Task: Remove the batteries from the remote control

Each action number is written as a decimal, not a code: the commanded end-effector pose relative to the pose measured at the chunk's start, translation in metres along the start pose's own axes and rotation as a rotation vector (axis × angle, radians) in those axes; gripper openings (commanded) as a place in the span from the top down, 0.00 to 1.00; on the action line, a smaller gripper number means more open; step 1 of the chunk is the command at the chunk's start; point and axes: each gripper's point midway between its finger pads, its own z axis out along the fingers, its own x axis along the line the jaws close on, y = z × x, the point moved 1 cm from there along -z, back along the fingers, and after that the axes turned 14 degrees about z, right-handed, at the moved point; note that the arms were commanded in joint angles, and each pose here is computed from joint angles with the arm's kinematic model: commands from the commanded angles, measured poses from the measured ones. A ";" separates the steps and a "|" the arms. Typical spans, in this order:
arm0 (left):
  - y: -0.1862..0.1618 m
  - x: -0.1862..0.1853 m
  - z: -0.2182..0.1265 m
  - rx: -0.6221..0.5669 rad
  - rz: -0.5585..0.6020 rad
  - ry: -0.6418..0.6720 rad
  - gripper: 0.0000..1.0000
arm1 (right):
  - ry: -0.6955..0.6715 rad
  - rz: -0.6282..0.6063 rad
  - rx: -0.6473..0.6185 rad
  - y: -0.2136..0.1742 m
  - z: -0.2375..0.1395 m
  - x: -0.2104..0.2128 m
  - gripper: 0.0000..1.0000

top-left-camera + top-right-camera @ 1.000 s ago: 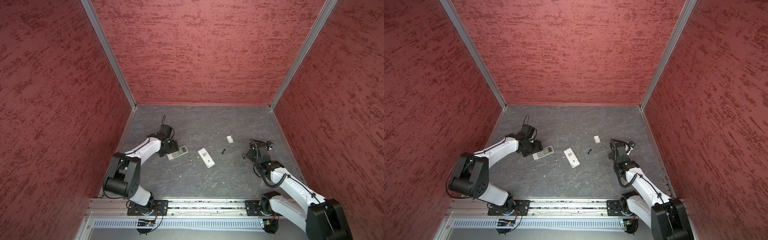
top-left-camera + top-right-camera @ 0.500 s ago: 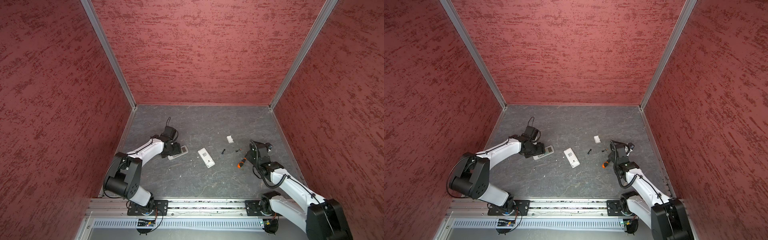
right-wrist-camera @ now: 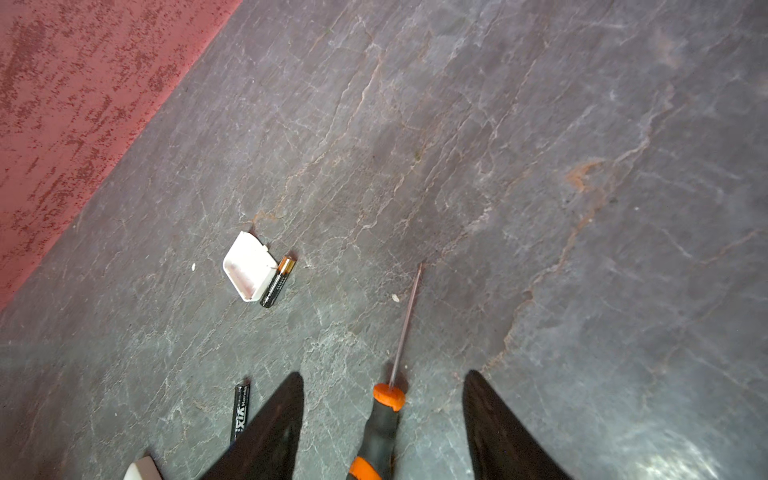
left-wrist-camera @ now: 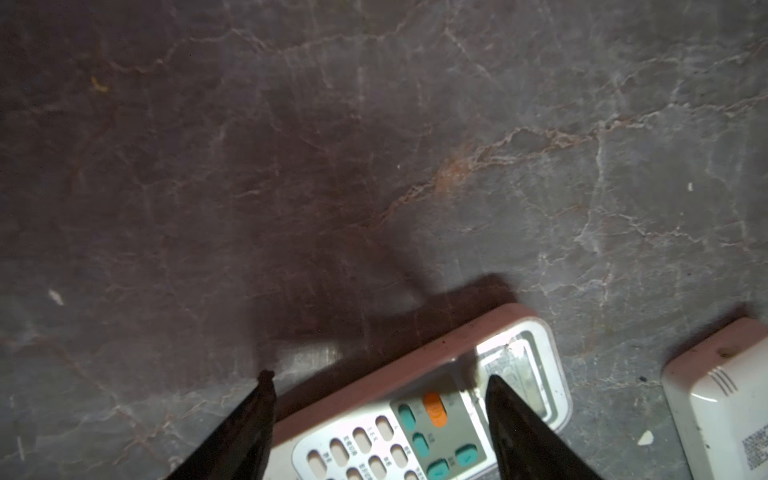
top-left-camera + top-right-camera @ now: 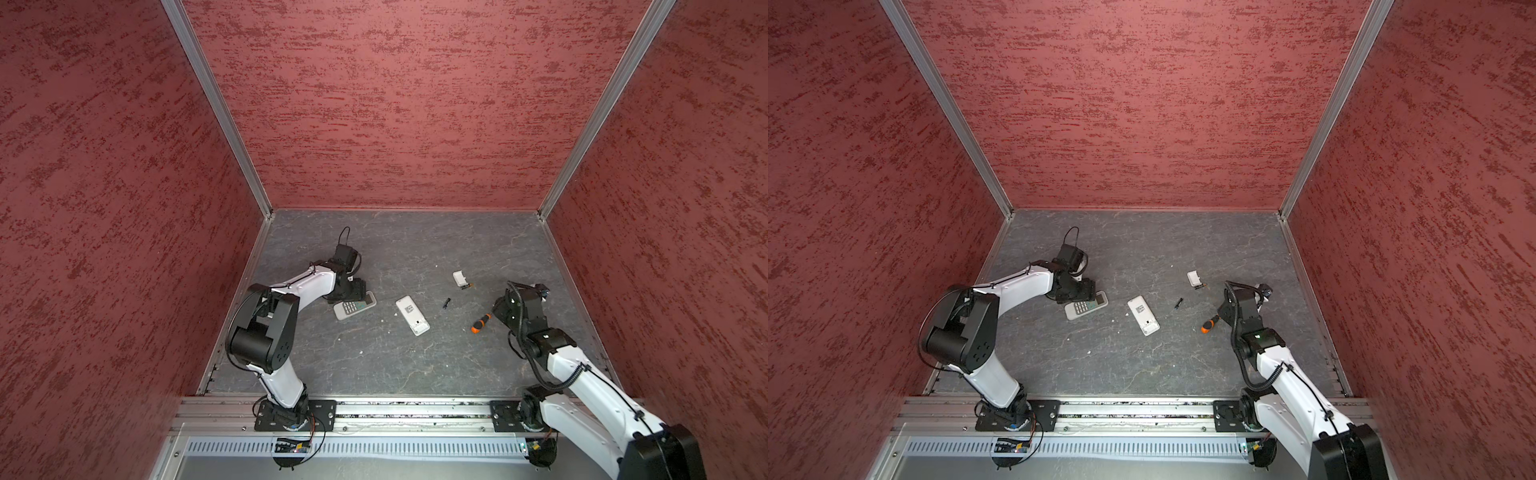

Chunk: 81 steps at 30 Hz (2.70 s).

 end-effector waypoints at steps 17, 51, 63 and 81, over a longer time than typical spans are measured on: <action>-0.057 -0.057 -0.004 0.078 0.065 0.010 0.18 | 0.067 -0.012 0.028 -0.004 0.007 0.018 0.38; 0.007 -0.074 -0.025 -0.024 -0.066 -0.087 0.55 | 0.530 -0.385 0.323 -0.100 -0.042 0.124 0.48; 0.047 -0.110 -0.073 -0.224 -0.216 -0.359 0.54 | 0.787 -0.514 0.429 -0.199 -0.094 0.201 0.47; 0.058 -0.127 -0.103 -0.304 -0.236 -0.468 0.55 | 0.726 -0.554 0.476 -0.246 -0.057 0.225 0.58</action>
